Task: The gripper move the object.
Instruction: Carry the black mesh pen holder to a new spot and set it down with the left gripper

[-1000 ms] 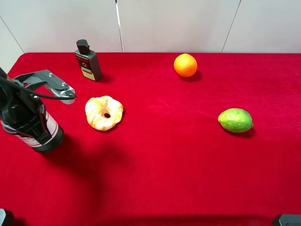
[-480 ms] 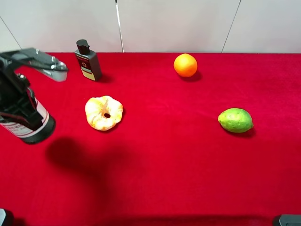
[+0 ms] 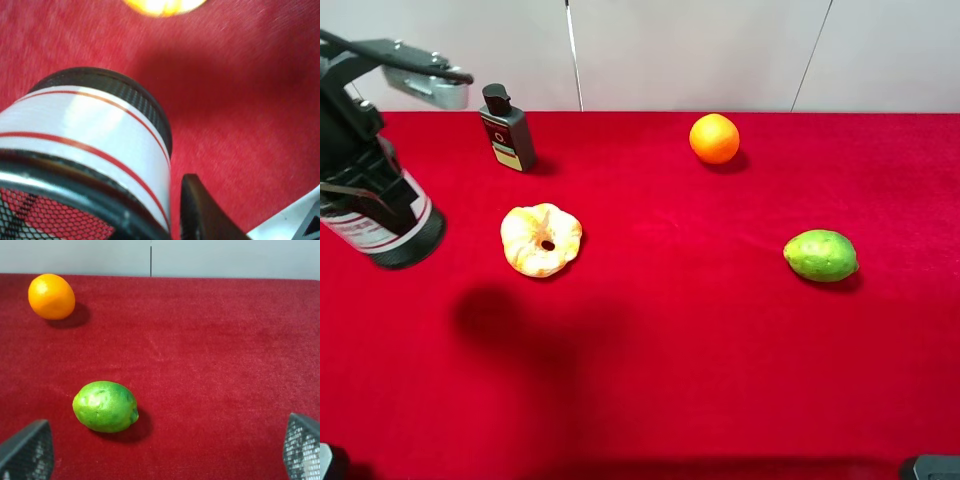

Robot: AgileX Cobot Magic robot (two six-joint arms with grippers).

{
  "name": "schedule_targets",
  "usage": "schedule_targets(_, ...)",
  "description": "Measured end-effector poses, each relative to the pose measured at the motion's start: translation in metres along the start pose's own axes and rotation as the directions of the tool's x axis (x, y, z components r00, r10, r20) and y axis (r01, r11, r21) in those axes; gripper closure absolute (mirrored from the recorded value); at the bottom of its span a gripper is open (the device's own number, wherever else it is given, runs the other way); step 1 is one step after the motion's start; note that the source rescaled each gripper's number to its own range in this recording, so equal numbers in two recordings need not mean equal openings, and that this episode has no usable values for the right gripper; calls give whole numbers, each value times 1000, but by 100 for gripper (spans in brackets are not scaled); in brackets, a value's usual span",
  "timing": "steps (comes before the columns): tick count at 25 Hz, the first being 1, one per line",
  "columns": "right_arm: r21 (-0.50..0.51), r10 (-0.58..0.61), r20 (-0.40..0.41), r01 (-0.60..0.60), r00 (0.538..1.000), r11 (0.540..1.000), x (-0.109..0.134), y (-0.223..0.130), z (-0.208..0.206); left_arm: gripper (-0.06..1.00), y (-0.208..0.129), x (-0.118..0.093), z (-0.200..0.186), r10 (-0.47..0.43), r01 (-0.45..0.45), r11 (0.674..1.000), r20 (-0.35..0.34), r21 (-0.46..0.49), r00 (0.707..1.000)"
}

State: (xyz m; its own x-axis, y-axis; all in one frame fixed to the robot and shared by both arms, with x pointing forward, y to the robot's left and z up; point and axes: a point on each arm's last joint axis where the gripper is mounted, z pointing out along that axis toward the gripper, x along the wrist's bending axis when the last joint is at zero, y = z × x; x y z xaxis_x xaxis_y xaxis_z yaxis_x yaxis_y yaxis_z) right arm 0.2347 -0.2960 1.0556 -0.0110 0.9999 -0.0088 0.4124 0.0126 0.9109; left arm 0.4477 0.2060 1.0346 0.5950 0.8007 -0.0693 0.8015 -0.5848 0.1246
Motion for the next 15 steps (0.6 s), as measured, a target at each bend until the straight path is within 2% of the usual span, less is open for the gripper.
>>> schedule_targets(6,0,0,0,0,1000,1000,0,0,0,94,16,-15,-14,34,-34,998,-4,-57,999)
schedule_targets(15,0,0,0,0,1000,1000,0,0,0,94,65,-43,-2,154,-154,988,24,2,988)
